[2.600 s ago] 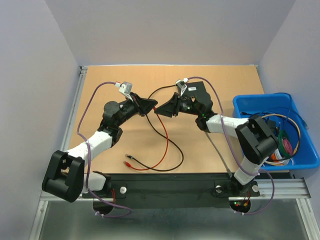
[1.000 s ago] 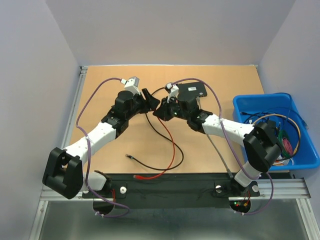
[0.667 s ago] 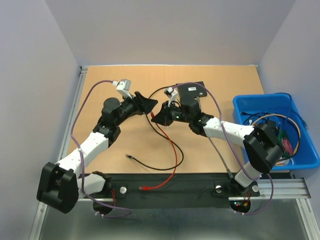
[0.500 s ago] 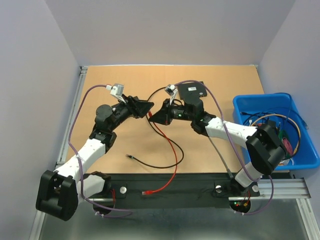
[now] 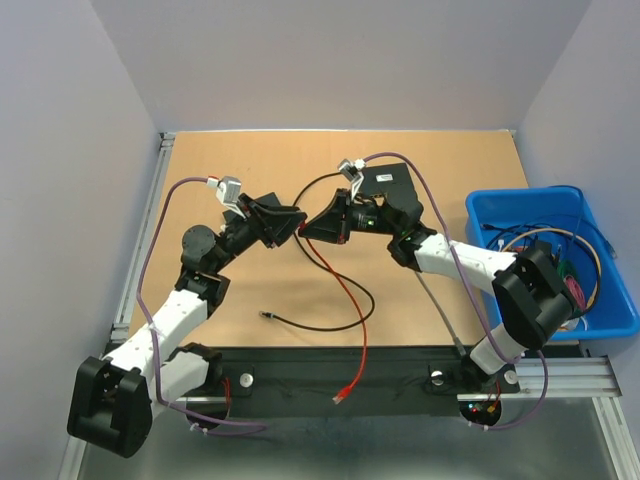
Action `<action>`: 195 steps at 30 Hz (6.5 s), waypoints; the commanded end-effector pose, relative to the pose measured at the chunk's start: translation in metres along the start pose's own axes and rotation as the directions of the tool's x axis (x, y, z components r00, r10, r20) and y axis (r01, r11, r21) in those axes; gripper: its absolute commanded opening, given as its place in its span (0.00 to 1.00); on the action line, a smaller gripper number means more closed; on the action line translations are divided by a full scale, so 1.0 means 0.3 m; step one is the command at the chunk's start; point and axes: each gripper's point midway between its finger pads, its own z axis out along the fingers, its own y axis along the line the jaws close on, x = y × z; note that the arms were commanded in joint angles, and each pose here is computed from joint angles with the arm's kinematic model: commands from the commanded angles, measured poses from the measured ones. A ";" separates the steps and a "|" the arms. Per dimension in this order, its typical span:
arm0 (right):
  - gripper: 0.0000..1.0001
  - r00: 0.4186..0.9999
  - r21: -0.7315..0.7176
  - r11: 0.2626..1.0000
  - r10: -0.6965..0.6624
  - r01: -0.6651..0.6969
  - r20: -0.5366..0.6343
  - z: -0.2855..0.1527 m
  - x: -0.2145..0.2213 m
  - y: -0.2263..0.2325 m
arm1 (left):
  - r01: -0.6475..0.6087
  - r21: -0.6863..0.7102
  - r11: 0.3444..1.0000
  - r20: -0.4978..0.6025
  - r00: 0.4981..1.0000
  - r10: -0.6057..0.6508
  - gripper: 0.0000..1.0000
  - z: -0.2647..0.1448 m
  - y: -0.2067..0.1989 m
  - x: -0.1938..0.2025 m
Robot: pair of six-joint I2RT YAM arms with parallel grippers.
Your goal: Insert the plug into the switch port
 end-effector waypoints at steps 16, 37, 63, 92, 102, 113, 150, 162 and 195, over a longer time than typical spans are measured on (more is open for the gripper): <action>0.55 0.998 0.027 0.999 -0.031 0.029 0.063 -0.016 -0.046 -0.022 | -0.021 -0.020 1.000 0.028 0.999 0.021 0.00 0.010 -0.018 -0.059; 0.52 0.959 0.495 0.830 -0.283 0.255 -0.019 0.003 -0.128 -0.119 | 0.091 -0.367 0.926 0.031 0.996 -0.086 0.00 0.002 0.192 -0.025; 0.41 0.963 0.521 0.814 -0.259 0.256 -0.069 0.118 -0.088 -0.182 | 0.092 -0.361 0.928 0.038 0.996 -0.084 0.00 0.002 0.190 -0.016; 0.41 0.955 0.584 0.772 -0.297 0.251 -0.017 0.091 -0.152 -0.159 | 0.093 -0.378 0.921 0.043 0.996 -0.082 0.00 -0.010 0.206 -0.004; 0.31 0.955 0.572 0.782 -0.295 0.249 -0.013 0.102 -0.152 -0.149 | 0.096 -0.390 0.916 0.033 0.995 -0.091 0.00 -0.011 0.223 0.016; 0.10 0.963 0.575 0.784 -0.267 0.235 -0.031 0.121 -0.109 -0.183 | 0.094 -0.384 0.919 0.034 0.996 -0.087 0.00 -0.012 0.217 0.013; 0.00 0.971 0.671 0.714 -0.051 0.199 -0.234 0.056 0.287 -0.480 | 0.059 -0.934 0.352 -0.025 0.973 -0.229 0.73 -0.250 1.298 0.009; 0.00 0.969 0.686 0.698 -0.044 0.205 -0.245 0.034 0.310 -0.495 | 0.044 -0.944 0.328 -0.061 0.951 -0.304 0.68 -0.283 1.264 0.152; 0.00 0.907 0.740 0.581 0.009 0.338 -0.422 0.015 0.432 -0.700 | -0.043 -0.733 0.679 -0.272 0.933 -0.234 0.78 -0.046 0.978 0.312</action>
